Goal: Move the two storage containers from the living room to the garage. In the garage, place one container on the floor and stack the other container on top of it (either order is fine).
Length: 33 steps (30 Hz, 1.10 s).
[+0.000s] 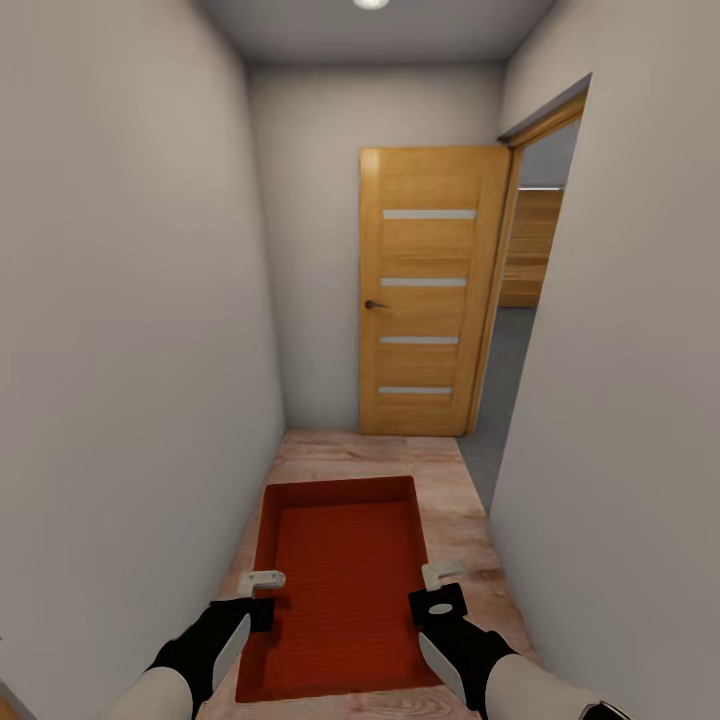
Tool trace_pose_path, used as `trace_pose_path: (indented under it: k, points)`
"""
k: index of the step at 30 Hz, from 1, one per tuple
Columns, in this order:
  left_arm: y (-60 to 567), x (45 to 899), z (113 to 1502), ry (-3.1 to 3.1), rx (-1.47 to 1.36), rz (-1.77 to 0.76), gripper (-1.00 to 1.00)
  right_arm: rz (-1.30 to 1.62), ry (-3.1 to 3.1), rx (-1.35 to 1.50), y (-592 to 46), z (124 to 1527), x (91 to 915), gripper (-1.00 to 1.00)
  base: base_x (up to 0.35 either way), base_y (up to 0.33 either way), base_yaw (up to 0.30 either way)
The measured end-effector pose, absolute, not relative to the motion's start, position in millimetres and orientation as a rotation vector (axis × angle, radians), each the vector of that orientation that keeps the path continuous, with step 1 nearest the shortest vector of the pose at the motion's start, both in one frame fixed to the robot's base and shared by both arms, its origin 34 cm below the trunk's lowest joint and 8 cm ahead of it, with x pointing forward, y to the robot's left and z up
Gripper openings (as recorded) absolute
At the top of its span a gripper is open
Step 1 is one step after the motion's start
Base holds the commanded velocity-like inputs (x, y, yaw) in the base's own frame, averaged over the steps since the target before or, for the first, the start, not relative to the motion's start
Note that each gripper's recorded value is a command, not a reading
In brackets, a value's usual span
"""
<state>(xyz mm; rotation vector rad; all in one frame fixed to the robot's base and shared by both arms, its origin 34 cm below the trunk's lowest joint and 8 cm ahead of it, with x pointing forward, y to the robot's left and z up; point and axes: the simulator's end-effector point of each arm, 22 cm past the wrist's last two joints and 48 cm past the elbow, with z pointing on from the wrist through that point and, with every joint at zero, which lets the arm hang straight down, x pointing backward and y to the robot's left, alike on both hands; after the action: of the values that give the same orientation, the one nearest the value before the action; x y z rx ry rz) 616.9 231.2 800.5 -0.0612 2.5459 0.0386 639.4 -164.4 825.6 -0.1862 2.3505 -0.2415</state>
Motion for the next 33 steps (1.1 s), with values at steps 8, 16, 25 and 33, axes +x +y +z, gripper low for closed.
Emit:
trace_pose_path:
  k: [8, 16, 25, 33]
  points:
    - [231.2, 616.9, 800.5, 2.546, -0.061, 0.039, -1.0, -0.241, 2.35, -0.186, -164.4, 825.7, 639.4, -1.0, 0.322, 0.0, 0.0]
    - [231.1, 617.2, 800.7, 2.545, -0.061, 0.039, -1.0, -0.241, 2.35, -0.186, -164.5, 825.9, 639.7, -1.0, 0.322, 0.0, 0.0]
    - [231.2, 617.0, 800.5, 2.546, -0.061, 0.039, -1.0, -0.241, 2.351, -0.186, -164.4, 825.6, 639.4, -1.0, 0.322, 0.0, 0.0]
    - [231.2, 617.1, 800.6, 2.546, -0.061, 0.039, -1.0, -0.241, 2.35, -0.186, -164.4, 825.8, 639.5, -1.0, 0.322, 0.0, 0.0]
